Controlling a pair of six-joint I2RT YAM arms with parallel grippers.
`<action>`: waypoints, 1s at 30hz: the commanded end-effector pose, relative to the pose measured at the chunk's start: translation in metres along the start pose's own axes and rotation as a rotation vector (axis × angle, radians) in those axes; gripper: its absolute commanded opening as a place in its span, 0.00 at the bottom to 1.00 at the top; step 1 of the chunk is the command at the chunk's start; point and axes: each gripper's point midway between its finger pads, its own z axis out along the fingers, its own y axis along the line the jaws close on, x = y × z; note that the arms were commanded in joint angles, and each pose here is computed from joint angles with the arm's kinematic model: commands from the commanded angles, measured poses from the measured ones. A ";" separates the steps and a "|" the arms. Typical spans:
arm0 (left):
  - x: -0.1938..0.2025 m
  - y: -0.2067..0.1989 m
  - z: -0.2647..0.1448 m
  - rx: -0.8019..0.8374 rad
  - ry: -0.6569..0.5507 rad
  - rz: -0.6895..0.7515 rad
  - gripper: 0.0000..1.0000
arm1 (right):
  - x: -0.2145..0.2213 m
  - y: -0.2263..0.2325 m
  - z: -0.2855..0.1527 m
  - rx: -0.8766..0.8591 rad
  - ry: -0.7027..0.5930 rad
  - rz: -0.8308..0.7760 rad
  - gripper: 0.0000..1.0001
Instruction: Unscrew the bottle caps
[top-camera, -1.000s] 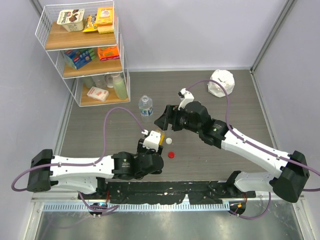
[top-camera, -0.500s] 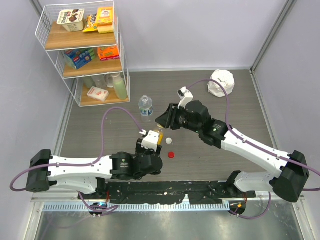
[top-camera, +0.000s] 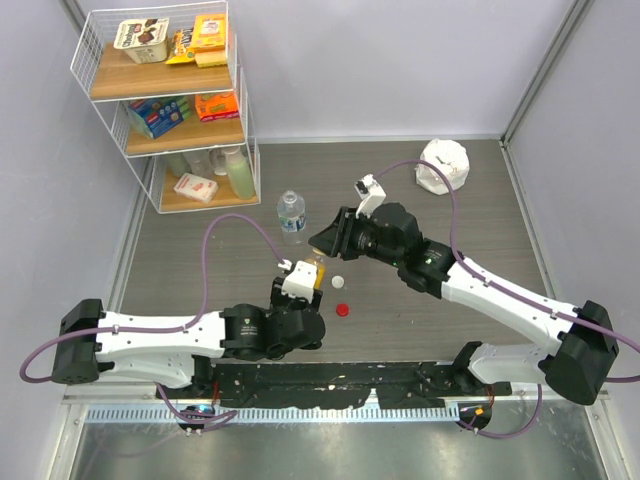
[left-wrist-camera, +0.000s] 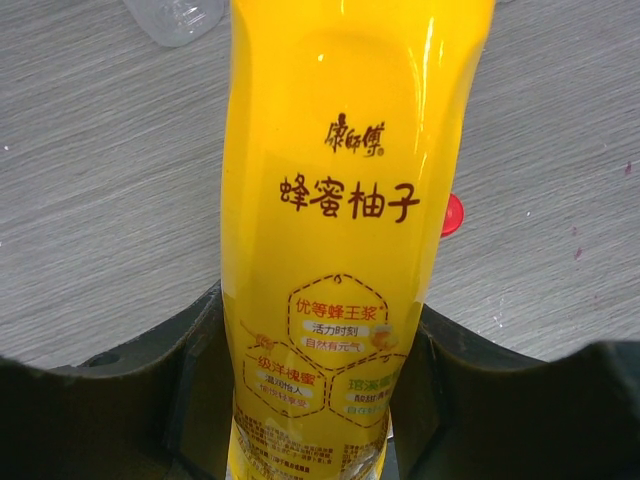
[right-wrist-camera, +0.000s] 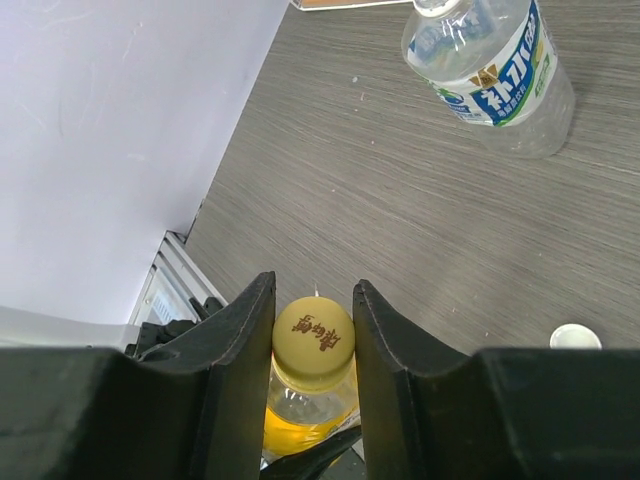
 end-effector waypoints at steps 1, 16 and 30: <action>-0.020 -0.003 -0.005 -0.004 -0.051 -0.056 0.00 | -0.016 0.016 -0.003 -0.068 -0.071 -0.006 0.03; -0.016 -0.040 -0.028 0.304 -0.001 -0.085 0.00 | -0.018 0.039 -0.028 -0.275 -0.075 -0.172 0.02; -0.020 -0.087 -0.085 0.796 -0.030 -0.101 0.00 | -0.030 0.058 -0.073 -0.647 -0.077 -0.156 0.01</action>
